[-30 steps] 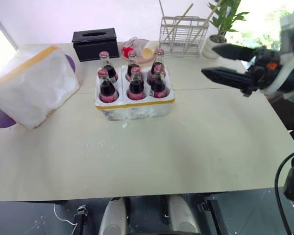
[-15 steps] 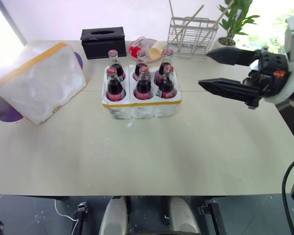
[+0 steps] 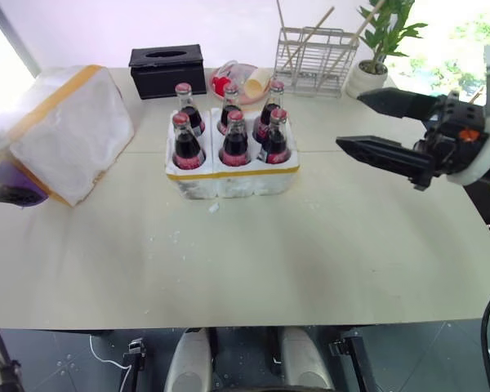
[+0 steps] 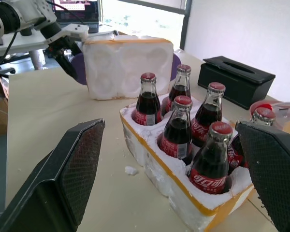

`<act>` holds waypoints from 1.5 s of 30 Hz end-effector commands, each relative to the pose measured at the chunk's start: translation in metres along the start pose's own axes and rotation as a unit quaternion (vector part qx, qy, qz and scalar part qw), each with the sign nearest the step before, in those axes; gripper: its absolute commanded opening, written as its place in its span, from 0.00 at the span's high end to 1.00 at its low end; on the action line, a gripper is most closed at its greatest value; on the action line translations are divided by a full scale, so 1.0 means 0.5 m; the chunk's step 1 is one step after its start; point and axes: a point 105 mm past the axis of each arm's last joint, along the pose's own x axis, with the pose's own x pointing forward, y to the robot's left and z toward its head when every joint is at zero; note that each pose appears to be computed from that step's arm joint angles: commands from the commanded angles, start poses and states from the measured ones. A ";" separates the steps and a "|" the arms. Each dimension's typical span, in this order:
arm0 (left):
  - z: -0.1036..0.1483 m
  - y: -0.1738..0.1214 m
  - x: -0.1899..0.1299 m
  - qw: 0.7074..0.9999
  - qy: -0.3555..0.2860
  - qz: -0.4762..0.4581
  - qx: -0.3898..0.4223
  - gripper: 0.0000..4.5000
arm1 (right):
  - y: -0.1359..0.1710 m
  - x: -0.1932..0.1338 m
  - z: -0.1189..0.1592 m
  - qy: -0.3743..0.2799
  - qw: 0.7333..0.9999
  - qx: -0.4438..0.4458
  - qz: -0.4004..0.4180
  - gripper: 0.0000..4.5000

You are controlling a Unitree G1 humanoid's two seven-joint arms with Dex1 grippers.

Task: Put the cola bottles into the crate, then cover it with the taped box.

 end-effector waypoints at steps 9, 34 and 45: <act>0.009 0.024 -0.004 0.998 -0.031 0.055 -0.015 0.20 | 0.012 -0.005 0.007 0.003 0.999 -0.030 0.014 0.00; 0.332 0.008 -0.109 0.861 -0.297 0.270 0.313 0.95 | 0.008 -0.023 -0.020 0.018 1.000 -0.020 -0.007 0.00; 0.464 -0.209 -0.106 0.715 -0.373 0.272 0.525 0.95 | 0.007 -0.017 -0.031 0.002 1.000 0.000 -0.018 0.00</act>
